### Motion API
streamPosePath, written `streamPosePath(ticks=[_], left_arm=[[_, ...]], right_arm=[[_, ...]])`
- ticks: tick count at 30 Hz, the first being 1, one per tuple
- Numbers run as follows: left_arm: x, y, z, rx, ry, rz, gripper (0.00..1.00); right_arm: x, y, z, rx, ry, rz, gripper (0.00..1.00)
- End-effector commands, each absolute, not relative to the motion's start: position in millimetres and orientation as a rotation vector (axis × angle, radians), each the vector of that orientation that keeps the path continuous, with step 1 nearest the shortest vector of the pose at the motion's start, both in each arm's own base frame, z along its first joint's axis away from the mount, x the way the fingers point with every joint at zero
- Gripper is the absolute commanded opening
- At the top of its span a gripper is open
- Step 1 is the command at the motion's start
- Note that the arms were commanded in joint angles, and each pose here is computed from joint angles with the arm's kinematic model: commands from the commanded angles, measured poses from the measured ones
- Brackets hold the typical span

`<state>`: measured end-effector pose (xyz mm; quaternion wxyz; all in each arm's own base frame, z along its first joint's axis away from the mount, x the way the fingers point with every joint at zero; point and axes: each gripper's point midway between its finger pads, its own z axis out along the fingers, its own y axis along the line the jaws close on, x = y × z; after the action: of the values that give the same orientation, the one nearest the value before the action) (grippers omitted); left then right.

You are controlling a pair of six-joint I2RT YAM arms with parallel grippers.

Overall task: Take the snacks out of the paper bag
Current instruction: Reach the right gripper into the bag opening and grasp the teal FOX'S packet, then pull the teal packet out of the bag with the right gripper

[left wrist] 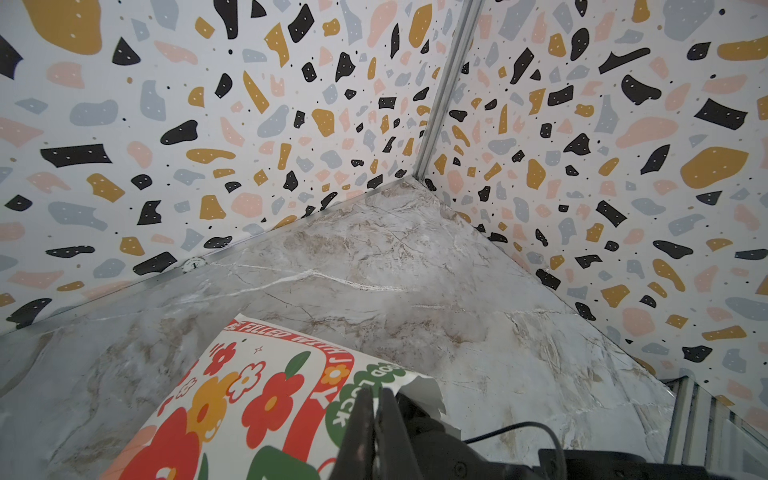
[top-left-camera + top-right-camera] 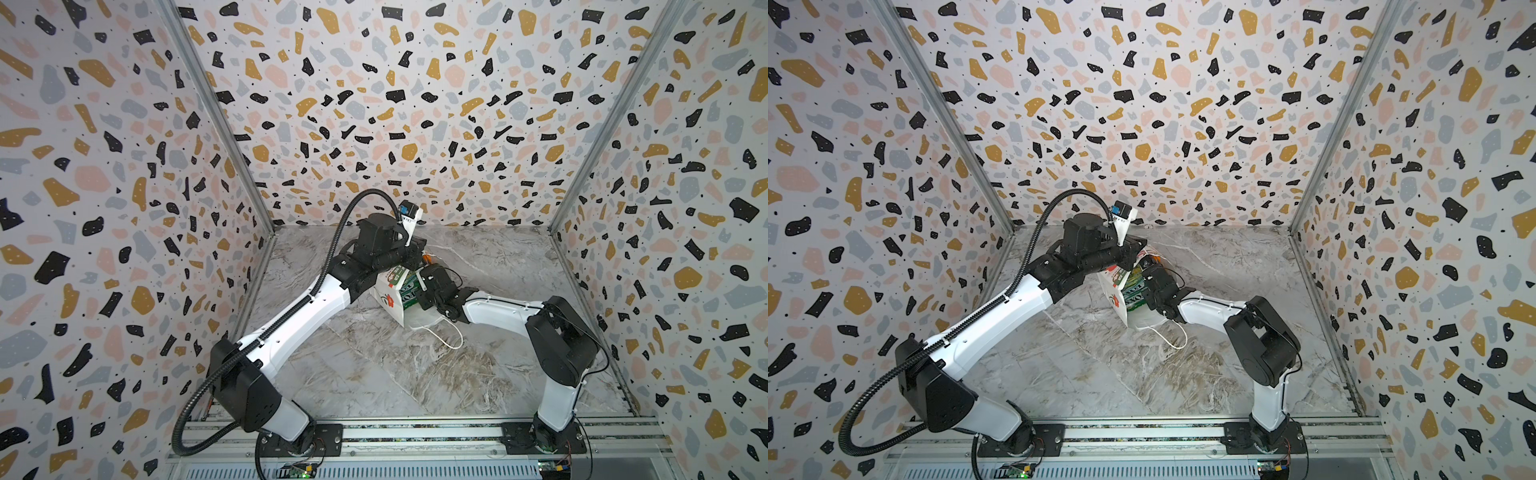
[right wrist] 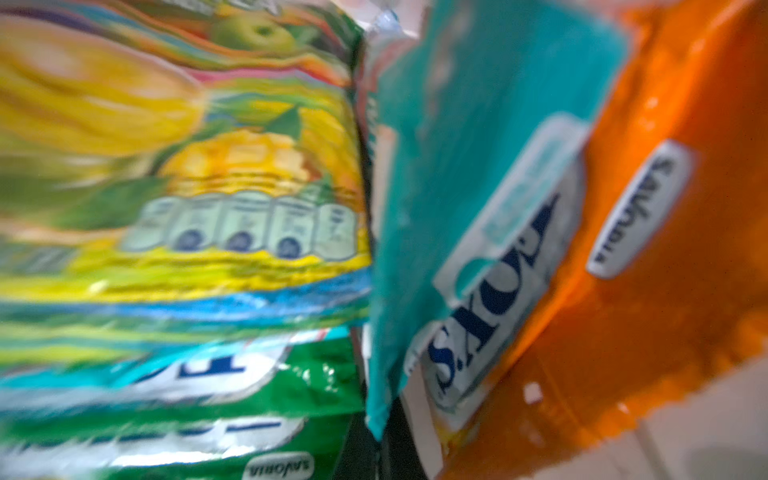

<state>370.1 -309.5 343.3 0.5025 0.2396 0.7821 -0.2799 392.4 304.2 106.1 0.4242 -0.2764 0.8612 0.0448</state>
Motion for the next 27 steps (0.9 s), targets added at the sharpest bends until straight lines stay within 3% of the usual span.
streamPosePath(ticks=[1, 13, 27], left_arm=[[381, -306, 371, 0.495, 1.803, -0.665, 0.0], [391, -304, 360, 0.432, 1.839, -0.648, 0.0], [388, -309, 353, 0.439, 1.86, -0.682, 0.0]], right_arm=[[378, 313, 148, -0.7, 2.067, 0.256, 0.0], [341, 292, 174, -0.727, 2.03, 0.325, 0.0], [301, 275, 242, -0.772, 1.898, 0.43, 0.0]])
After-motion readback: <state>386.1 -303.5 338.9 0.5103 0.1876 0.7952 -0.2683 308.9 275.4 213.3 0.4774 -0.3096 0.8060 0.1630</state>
